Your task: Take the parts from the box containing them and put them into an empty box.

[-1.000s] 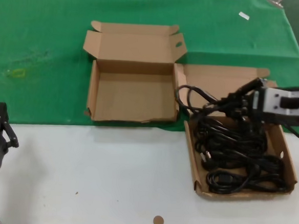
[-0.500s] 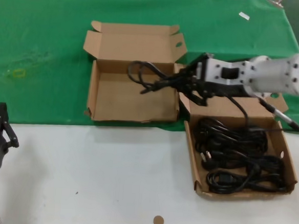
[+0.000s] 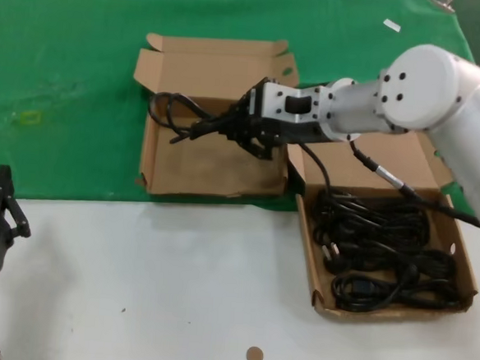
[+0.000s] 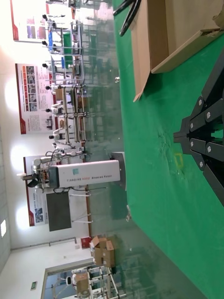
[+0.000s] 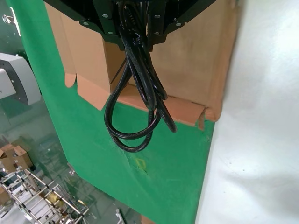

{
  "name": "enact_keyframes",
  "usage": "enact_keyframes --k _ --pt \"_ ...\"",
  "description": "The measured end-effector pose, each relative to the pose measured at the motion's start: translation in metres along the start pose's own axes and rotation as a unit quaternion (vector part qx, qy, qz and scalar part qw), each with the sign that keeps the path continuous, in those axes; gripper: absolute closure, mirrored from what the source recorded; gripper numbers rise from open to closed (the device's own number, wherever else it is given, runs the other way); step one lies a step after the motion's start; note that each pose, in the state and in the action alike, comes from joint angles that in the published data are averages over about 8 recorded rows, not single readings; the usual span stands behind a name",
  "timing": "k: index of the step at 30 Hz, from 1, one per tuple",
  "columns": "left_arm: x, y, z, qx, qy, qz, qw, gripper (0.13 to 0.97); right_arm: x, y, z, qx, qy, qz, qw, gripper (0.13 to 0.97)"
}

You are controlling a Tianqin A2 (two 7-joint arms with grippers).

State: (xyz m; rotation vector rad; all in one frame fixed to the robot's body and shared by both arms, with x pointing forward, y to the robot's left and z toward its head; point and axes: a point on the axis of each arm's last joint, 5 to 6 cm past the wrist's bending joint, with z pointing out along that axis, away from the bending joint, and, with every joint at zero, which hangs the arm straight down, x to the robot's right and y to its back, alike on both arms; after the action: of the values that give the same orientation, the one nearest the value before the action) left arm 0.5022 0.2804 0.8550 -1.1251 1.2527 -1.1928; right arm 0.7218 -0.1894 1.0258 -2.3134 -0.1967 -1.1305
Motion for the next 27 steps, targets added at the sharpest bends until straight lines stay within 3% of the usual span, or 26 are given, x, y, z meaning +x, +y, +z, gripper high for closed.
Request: enact_keyframes --k 8,18,27 --pt "0.0000 0.0000 0.000 0.000 0.000 0.000 1.0000 0.953 0.004 0.005 0.021 -0.007 0.003 0.006 1.000 0.865" --pt "0.0000 0.0000 0.000 0.000 0.000 0.000 1.0000 0.953 0.010 0.009 0.027 -0.010 0.014 0.012 1.000 0.820" --pt "0.0000 0.0000 0.000 0.000 0.000 0.000 1.0000 0.947 0.004 0.011 0.029 -0.004 0.021 0.021 1.000 0.703"
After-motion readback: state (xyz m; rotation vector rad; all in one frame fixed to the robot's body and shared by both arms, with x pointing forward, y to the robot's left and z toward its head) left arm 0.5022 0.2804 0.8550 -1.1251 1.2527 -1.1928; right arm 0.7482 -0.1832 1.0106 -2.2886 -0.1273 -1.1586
